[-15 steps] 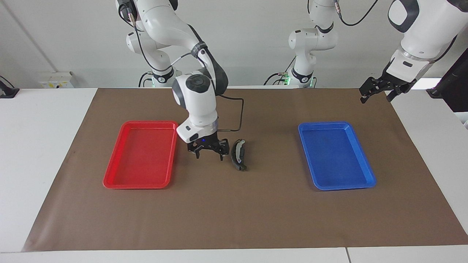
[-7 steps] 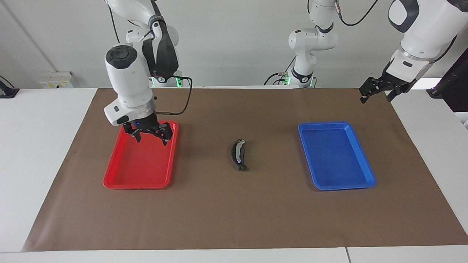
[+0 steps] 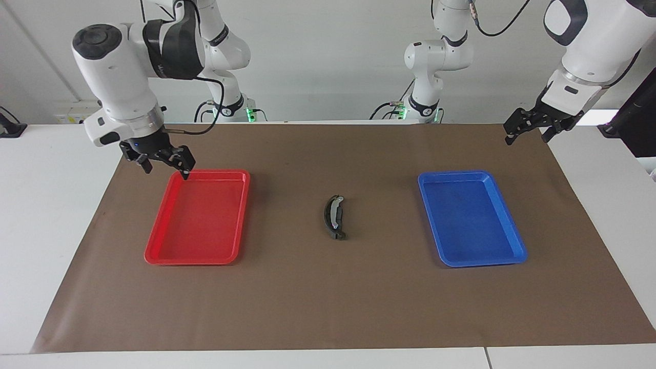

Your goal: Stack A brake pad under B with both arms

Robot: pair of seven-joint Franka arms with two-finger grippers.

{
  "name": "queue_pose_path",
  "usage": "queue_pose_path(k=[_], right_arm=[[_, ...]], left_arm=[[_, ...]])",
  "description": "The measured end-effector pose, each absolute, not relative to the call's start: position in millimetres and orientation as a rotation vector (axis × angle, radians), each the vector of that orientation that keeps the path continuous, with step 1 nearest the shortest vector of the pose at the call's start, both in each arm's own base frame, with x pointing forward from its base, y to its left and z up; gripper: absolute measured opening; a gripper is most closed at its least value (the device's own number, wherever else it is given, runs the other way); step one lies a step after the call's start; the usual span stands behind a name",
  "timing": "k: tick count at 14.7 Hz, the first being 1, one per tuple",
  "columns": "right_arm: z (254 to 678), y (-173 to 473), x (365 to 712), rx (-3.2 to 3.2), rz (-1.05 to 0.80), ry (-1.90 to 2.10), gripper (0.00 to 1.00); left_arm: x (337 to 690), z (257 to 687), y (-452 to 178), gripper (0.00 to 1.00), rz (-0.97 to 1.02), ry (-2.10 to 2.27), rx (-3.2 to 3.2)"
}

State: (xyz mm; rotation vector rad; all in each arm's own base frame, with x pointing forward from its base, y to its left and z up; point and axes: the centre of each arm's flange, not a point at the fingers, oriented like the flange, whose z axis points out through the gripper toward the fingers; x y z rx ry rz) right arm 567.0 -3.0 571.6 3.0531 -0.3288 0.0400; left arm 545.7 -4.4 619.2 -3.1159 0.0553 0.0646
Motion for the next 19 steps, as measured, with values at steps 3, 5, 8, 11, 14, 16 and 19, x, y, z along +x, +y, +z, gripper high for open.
queue_pose_path(k=[3, 5, 8, 11, 14, 16, 19], right_arm=[[603, -6, 551, 3.051, 0.065, -0.344, 1.00], [619, -11, 545, 3.050, 0.052, -0.347, 1.00], [623, -10, 546, 3.053, 0.041, -0.322, 1.00], [618, -10, 547, 3.051, 0.011, -0.320, 1.00], [616, -9, 546, 3.050, -0.012, -0.319, 1.00], [616, -6, 545, 3.052, -0.017, -0.309, 1.00], [615, -10, 545, 3.051, -0.023, -0.319, 1.00]], left_arm=[[546, 619, -4, 1.00, 0.065, 0.055, -3.116], [546, 619, -4, 1.00, 0.065, 0.055, -3.116], [546, 619, -4, 1.00, 0.065, 0.055, -3.116], [546, 619, -4, 1.00, 0.065, 0.055, -3.116], [546, 619, -4, 1.00, 0.065, 0.055, -3.116], [546, 619, -4, 1.00, 0.065, 0.055, -3.116], [546, 619, -4, 1.00, 0.065, 0.055, -3.116]])
